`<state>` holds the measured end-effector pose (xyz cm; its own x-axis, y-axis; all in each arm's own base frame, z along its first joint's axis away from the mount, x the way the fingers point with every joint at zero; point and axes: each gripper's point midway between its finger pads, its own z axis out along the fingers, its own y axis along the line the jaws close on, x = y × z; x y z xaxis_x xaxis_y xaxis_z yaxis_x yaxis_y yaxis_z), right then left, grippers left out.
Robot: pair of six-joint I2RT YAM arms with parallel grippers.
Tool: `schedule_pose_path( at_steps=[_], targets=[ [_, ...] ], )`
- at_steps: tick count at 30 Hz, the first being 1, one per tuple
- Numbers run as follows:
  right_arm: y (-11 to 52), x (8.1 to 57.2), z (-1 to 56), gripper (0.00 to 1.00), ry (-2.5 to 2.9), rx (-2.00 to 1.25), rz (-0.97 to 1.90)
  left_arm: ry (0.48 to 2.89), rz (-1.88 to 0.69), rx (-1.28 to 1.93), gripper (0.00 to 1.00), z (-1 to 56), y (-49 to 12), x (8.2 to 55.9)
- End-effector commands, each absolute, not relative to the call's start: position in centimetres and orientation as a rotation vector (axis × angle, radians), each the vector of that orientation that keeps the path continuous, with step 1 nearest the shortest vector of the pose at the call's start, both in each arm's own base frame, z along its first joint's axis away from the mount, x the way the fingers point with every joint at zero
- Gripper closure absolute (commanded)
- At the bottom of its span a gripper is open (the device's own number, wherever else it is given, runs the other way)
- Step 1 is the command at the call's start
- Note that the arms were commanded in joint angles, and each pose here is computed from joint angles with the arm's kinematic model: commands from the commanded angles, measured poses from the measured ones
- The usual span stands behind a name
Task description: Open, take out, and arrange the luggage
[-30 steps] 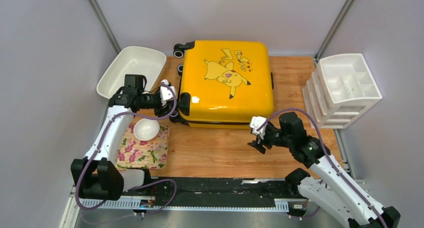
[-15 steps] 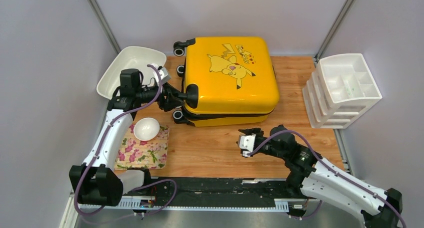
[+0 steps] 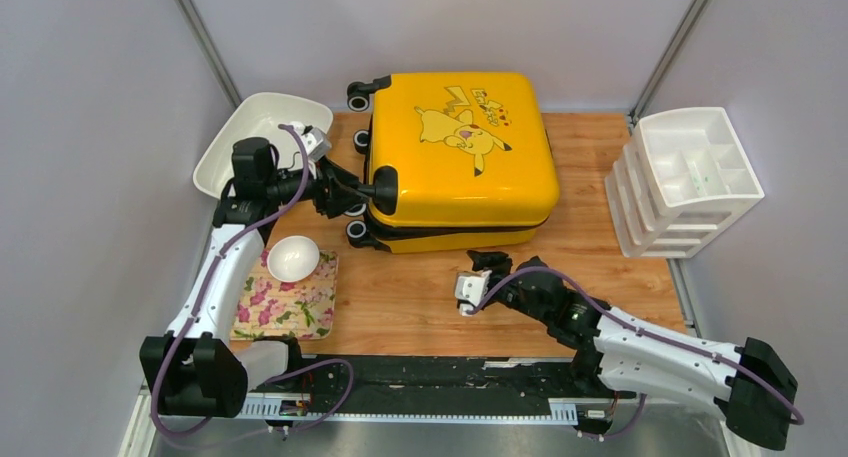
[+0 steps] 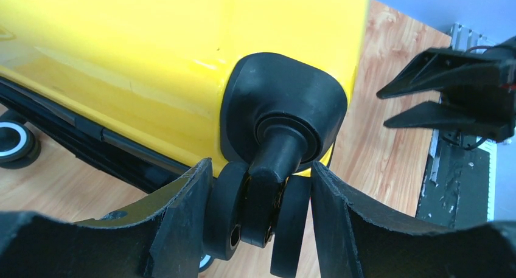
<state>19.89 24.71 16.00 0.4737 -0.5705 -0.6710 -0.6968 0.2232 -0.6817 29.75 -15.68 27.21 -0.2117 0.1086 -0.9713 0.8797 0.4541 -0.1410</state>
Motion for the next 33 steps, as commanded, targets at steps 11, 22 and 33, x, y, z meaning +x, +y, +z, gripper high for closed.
schedule_pose_path(
  at_steps=[11, 22, 33],
  targets=[
    [23.6, 23.9, 15.7, 0.48, 1.162, -1.356, -0.156, 1.381, -0.563, 0.764, 1.00, 36.3, -12.1, 34.1],
    [19.4, 25.9, 21.9, 0.36, 1.383, -1.184, -0.063, 1.387, -0.626, 0.989, 0.73, 33.1, -13.2, 31.9],
    [11.7, 19.5, 21.9, 0.13, 1.859, -0.971, 0.132, 1.537, -0.691, 1.240, 0.19, 25.6, -13.2, 27.6]
  ],
)
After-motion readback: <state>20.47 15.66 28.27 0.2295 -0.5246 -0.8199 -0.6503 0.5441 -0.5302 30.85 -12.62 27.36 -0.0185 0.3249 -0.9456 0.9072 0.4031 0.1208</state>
